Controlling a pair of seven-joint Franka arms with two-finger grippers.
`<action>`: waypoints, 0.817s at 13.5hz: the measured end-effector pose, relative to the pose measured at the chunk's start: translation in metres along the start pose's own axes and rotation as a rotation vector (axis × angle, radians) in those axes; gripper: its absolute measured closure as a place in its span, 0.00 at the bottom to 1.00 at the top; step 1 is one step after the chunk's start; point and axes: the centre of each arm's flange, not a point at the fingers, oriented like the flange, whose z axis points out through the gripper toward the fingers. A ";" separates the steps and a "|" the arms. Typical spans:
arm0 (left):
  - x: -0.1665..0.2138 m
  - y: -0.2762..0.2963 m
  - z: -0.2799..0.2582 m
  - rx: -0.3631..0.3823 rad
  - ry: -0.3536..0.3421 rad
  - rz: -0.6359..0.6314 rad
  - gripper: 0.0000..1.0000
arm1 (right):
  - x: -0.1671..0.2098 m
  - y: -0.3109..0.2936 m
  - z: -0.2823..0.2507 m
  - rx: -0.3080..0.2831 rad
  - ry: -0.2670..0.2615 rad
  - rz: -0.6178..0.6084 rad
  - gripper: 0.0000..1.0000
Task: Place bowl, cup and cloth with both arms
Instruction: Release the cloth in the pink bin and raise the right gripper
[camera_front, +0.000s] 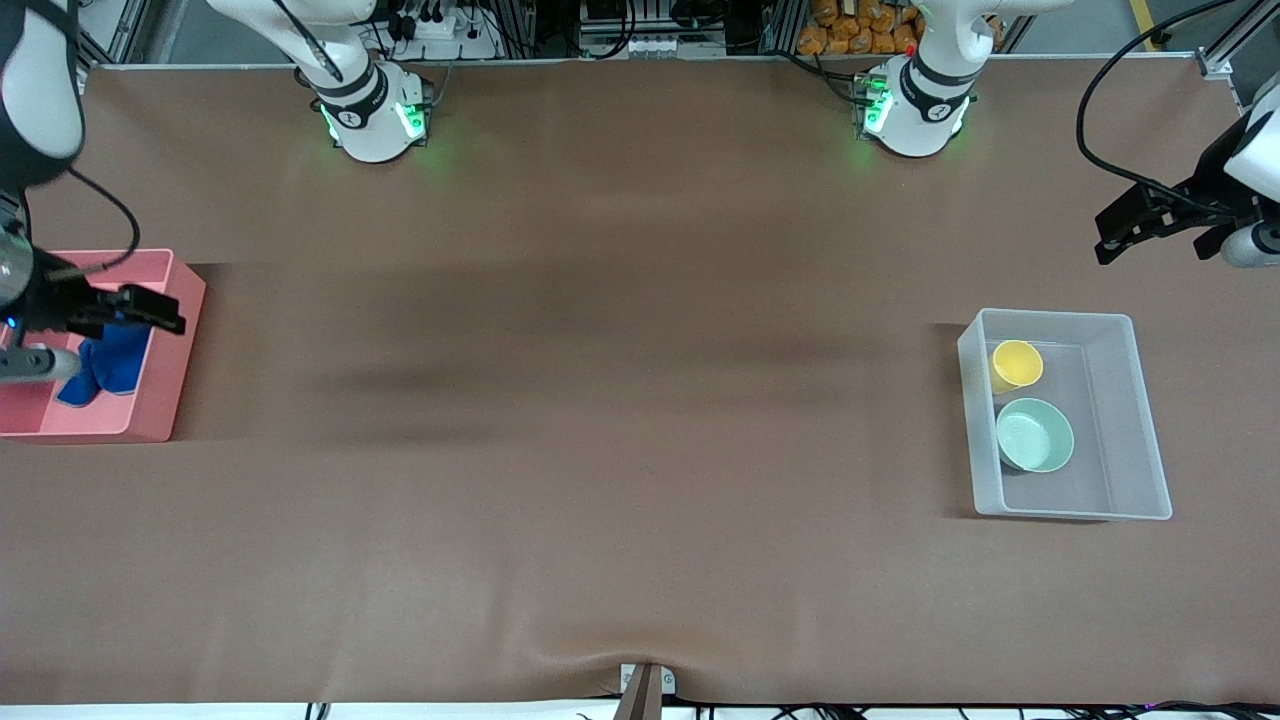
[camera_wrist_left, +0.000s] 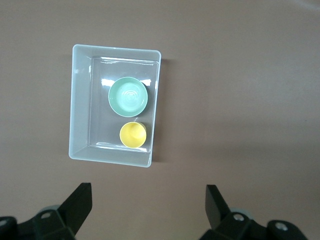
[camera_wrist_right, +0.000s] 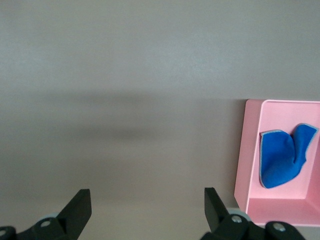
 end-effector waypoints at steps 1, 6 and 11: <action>-0.001 0.000 -0.001 0.000 -0.002 0.000 0.00 | -0.012 -0.002 -0.018 -0.002 0.015 0.000 0.00; -0.002 -0.001 -0.002 0.001 -0.004 -0.001 0.00 | -0.057 -0.006 -0.072 0.007 0.069 0.101 0.00; -0.003 0.004 -0.004 0.000 0.000 0.007 0.00 | -0.059 -0.002 -0.069 0.026 0.059 0.128 0.00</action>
